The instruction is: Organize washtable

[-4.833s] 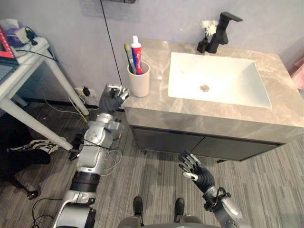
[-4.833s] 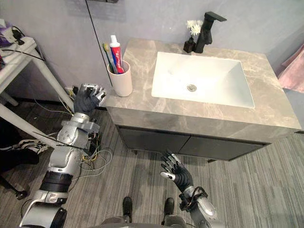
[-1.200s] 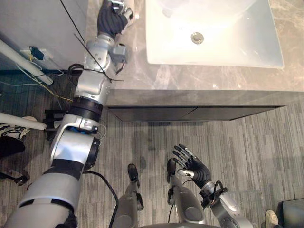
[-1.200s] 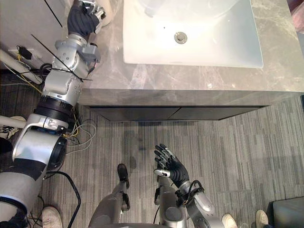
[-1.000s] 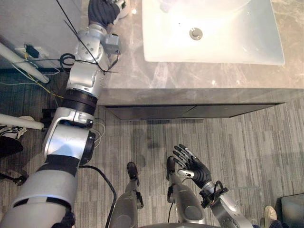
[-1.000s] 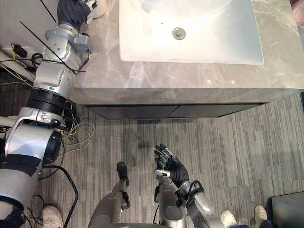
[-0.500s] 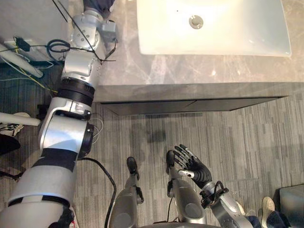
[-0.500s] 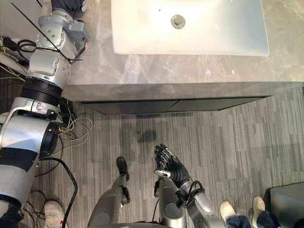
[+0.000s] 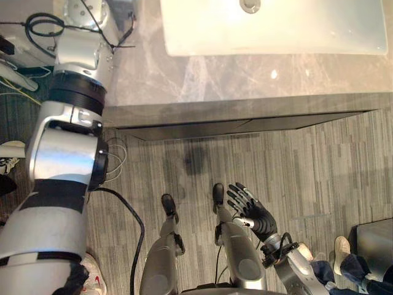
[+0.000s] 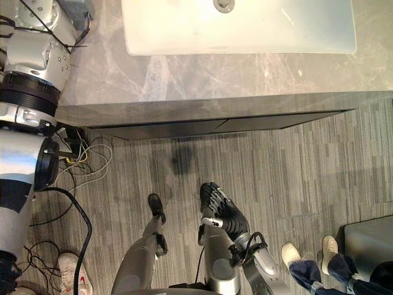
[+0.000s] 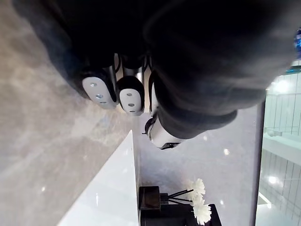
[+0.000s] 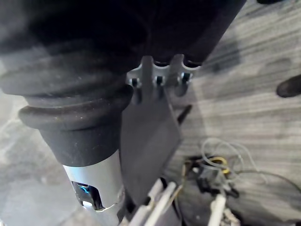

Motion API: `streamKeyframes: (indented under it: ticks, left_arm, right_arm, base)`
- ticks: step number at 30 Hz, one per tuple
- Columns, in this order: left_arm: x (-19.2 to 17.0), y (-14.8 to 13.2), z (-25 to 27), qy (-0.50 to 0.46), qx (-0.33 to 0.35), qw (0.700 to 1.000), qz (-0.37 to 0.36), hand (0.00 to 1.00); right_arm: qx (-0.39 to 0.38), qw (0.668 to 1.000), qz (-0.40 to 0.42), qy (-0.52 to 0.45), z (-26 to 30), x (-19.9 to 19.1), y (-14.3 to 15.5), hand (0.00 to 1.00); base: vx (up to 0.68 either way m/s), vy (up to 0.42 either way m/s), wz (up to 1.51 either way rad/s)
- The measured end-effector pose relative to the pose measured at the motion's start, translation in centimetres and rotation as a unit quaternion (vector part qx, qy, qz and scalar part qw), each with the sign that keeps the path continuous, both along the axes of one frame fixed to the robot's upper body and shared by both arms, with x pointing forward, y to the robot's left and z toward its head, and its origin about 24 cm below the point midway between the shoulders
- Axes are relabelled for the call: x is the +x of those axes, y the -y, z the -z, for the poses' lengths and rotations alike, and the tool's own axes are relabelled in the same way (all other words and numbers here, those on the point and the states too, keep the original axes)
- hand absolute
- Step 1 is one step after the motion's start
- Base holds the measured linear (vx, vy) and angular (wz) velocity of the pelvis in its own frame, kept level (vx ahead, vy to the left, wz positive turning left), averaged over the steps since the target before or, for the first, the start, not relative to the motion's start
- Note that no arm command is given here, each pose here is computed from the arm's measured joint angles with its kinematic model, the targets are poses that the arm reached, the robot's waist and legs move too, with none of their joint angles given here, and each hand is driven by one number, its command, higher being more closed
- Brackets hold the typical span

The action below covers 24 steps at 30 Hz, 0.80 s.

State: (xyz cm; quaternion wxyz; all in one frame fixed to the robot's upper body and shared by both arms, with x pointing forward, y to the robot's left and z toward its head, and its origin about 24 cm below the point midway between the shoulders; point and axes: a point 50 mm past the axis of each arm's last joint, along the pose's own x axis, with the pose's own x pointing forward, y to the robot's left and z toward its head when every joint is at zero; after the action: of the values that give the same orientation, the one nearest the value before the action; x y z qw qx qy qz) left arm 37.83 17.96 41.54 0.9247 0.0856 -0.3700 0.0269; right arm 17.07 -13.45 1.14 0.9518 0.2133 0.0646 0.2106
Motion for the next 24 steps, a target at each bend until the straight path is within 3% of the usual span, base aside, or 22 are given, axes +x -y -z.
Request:
streamKeyframes:
  ticks: [13,18,20,24]
  left_arm:
    - [-0.4,1.3,0.1,0.018,0.01,1.0,0.021,1.0]
    - [-1.0,6.1,5.5,0.011,0.023,0.991,0.131,1.0]
    - [-1.7,7.6,10.0,-0.014,0.004,0.981,0.195,1.0]
    - [-3.7,7.0,19.3,-0.107,-0.058,0.962,0.246,1.0]
  right_arm:
    - [0.001,1.0,0.007,0.008,-0.2,0.1,0.2,0.0]
    - [0.004,1.0,0.009,0.007,-0.2,0.2,0.0,0.0]
    - [0.008,0.999,0.031,0.003,0.0,0.7,0.2,0.0]
    - [0.005,0.996,0.082,-0.018,1.1,1.2,1.6,0.0]
  base:
    - [0.03,0.022,0.07]
    - [0.03,0.03,0.15]
    - [0.03,0.041,0.22]
    - [0.05,0.026,0.19]
